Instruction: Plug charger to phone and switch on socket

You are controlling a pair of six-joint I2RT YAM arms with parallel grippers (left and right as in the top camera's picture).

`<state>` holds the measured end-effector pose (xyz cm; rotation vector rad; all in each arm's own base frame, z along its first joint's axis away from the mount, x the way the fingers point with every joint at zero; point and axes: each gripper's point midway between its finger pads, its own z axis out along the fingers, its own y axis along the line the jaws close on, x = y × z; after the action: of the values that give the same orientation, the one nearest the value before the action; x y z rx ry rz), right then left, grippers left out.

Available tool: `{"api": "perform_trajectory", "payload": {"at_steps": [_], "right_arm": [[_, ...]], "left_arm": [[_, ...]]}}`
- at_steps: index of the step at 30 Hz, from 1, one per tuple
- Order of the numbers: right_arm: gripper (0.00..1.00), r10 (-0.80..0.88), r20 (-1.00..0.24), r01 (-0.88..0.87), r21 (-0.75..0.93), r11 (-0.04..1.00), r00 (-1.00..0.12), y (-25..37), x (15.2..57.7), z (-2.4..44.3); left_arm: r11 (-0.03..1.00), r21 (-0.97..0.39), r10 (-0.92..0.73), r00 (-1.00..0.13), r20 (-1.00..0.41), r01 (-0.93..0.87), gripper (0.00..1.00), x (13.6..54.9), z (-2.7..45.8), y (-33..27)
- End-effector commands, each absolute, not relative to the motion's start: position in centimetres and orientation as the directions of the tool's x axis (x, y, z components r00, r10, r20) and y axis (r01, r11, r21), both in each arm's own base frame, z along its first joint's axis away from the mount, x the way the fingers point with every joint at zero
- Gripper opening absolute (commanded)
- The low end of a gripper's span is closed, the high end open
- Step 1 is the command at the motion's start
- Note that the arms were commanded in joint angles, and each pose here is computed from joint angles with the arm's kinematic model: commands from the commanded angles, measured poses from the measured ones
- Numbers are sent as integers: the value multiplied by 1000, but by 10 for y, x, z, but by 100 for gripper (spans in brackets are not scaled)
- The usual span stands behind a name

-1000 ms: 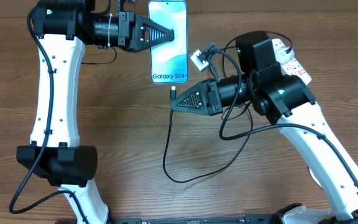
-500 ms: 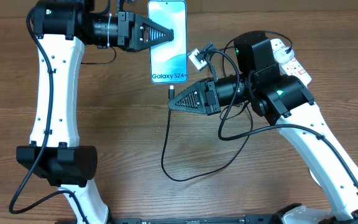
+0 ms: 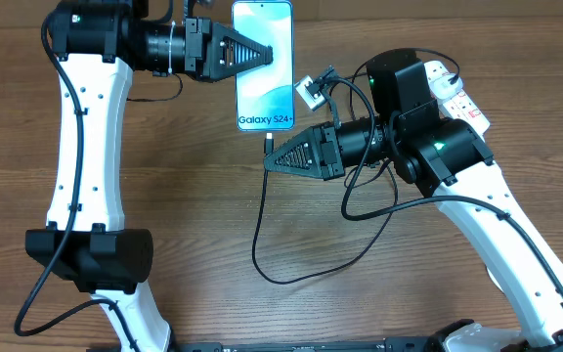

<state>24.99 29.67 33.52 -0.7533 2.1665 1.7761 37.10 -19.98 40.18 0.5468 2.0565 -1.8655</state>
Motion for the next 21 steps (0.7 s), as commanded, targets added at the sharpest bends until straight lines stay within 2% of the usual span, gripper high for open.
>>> {"api": "perform_trajectory", "payload": {"at_steps": [1, 21], "right_arm": [[4, -249, -503, -541, 834, 112, -828, 302, 246, 338], [4, -237, -494, -531, 838, 126, -837, 303, 248, 337]], "left_arm": [[46, -871, 73, -871, -486, 490, 4, 366, 409, -201], [46, -874, 73, -874, -480, 483, 4, 366, 409, -201]]}}
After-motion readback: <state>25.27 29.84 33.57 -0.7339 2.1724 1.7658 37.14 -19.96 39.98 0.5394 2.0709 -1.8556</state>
